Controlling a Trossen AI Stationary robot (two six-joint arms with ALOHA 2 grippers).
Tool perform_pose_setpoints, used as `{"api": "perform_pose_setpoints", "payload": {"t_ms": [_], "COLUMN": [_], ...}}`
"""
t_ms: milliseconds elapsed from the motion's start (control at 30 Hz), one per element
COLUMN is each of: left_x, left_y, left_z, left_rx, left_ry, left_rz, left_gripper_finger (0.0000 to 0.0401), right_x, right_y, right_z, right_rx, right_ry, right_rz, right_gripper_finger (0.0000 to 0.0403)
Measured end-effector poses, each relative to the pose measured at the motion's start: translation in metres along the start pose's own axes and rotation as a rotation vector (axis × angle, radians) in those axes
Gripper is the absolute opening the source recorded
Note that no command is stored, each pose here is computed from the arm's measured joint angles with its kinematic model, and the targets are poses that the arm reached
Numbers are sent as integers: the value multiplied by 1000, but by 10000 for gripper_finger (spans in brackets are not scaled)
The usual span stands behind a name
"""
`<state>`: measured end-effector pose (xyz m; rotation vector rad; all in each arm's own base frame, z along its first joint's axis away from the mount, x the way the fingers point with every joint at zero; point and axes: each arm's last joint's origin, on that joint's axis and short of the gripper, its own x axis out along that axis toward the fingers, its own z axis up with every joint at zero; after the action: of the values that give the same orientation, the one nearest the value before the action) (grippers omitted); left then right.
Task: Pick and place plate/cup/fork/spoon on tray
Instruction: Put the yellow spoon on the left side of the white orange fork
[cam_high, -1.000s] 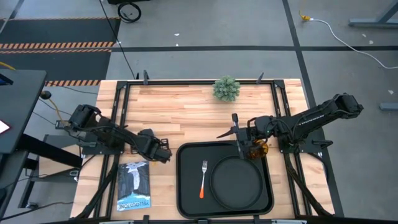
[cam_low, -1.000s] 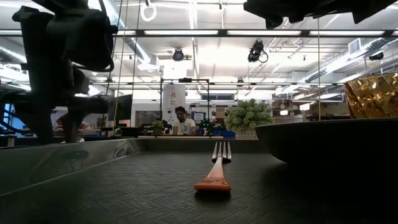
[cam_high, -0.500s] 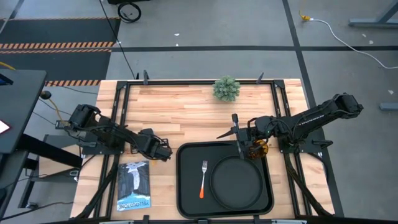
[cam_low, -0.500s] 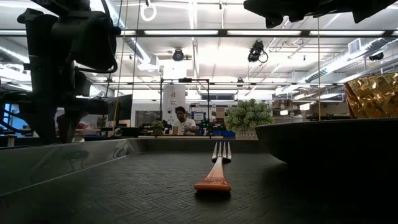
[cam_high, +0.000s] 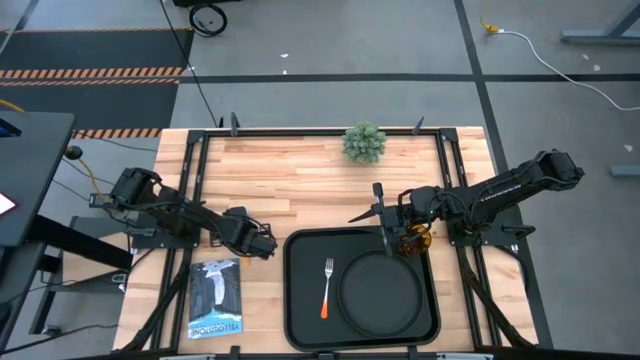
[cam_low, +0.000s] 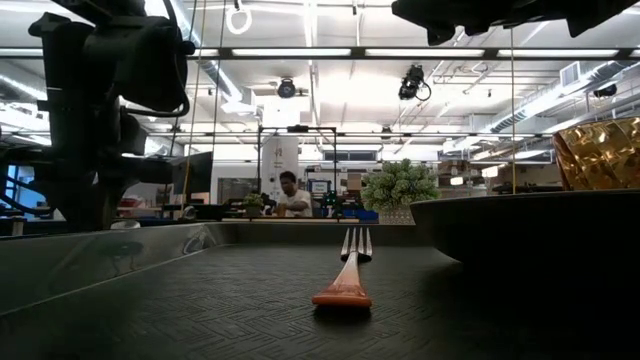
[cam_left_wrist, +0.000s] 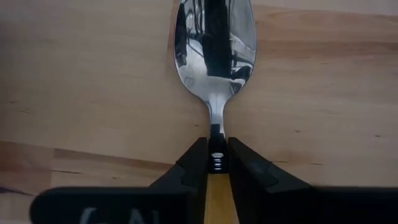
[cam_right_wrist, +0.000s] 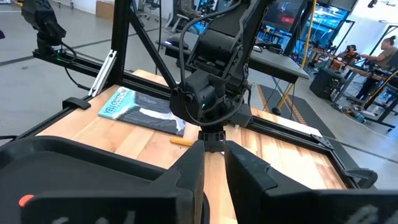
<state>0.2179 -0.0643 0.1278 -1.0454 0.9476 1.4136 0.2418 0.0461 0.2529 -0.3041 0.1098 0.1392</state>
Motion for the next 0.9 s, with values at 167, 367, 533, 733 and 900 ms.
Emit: {"api": "perform_pose_setpoints", "payload": {"t_ms": [167, 367, 533, 733, 900], "left_x": [-6, -19, -31, -54, -72], "left_y": [-2, -7, -17, -36, -52], "left_z": [0, 2, 1, 2, 3], "left_rx": [29, 47, 58, 78, 104], "left_ry": [15, -12, -25, -65, -106], "left_rz": [31, 47, -4, -130, -256], "left_gripper_finger": [57, 58, 58, 56, 55], "right_x": [0, 0, 0, 0, 0], "right_y": [0, 0, 0, 1, 1], "right_z": [0, 0, 0, -3, -3], "right_rx": [0, -1, -1, -3, -1], "right_ry": [2, 3, 4, 29, 34], "right_rz": [0, 0, -1, 5, 7], "right_gripper_finger": [70, 70, 70, 70, 70]}}
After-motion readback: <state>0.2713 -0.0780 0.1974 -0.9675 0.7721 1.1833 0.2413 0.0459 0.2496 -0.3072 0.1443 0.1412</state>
